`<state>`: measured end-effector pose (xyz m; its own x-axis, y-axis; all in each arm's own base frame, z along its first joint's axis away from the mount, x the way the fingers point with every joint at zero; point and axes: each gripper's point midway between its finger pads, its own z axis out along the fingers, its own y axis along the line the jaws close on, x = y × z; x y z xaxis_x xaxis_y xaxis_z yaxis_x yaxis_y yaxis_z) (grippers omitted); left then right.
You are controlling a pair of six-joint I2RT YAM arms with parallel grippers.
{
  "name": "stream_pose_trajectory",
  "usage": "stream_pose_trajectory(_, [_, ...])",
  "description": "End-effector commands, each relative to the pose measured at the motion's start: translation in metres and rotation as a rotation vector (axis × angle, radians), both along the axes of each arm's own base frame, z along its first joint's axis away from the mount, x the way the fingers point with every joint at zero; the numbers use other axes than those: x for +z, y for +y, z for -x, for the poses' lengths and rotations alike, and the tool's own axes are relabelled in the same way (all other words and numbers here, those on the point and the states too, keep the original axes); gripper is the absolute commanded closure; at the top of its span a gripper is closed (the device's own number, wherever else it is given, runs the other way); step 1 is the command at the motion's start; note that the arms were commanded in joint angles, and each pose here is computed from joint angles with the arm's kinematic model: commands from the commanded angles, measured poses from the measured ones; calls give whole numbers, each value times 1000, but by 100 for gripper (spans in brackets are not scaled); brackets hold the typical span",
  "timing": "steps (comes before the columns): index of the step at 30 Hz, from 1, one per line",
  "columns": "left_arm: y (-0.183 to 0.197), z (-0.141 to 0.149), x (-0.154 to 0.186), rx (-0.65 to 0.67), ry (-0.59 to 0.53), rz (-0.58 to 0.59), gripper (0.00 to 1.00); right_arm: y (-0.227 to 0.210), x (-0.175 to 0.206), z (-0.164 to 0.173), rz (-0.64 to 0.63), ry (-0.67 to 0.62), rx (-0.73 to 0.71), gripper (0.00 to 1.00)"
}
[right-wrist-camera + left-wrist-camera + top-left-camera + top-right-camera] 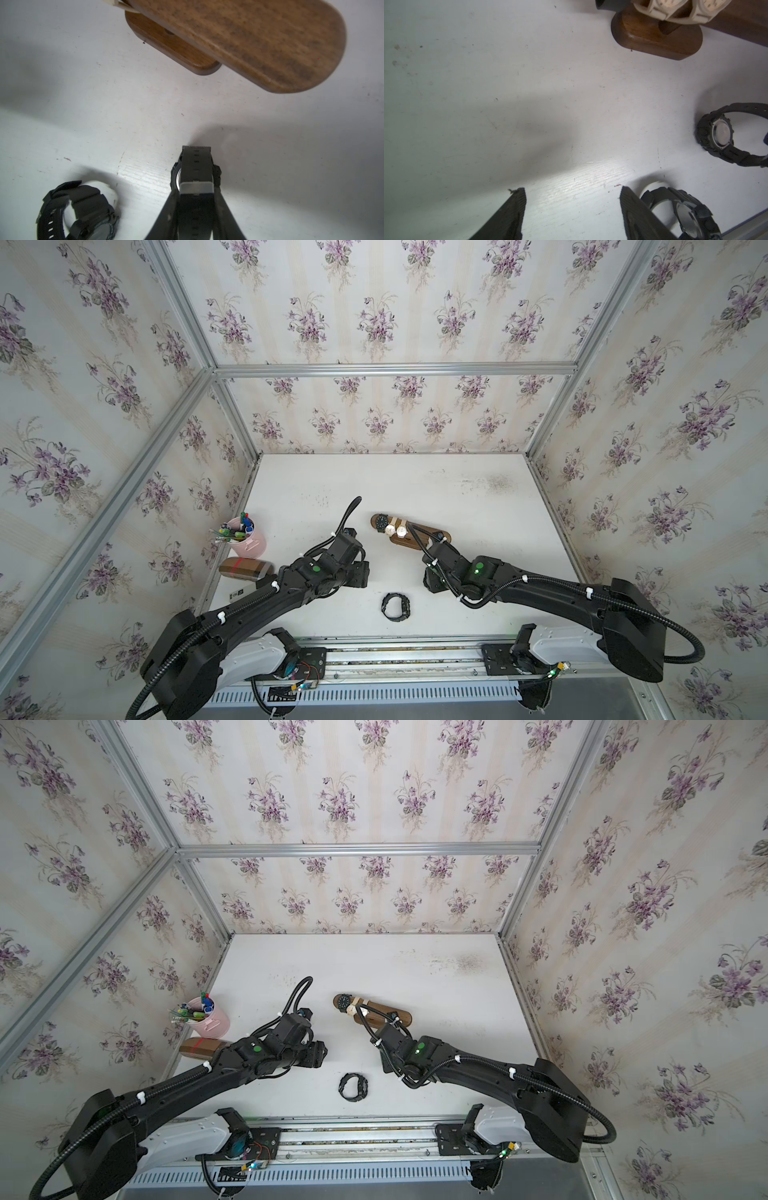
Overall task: Place watch on stand
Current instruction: Pick up the watch at the center of the board.
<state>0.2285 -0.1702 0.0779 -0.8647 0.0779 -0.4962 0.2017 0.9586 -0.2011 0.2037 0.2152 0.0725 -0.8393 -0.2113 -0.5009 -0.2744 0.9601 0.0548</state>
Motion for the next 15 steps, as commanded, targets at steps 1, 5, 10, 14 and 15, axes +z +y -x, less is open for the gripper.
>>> stream_pose_trajectory(1, [-1,-7,5,17,-30,6,27,-13,-1,-3,58,-16,-38,79])
stream_pose_trajectory(5, [0,-5,2,10,-25,-4,27,-18,-3,-3,95,-17,-42,73])
stream_pose_trajectory(10, [1,-4,3,10,-28,-11,27,-21,-2,-6,143,-22,-42,64])
stream_pose_trajectory(14, [1,-6,2,7,-30,-13,26,-20,-4,-8,170,-18,-28,65])
stream_pose_trajectory(15, [0,-6,2,2,-29,-15,26,-19,-5,-8,178,-14,-21,67])
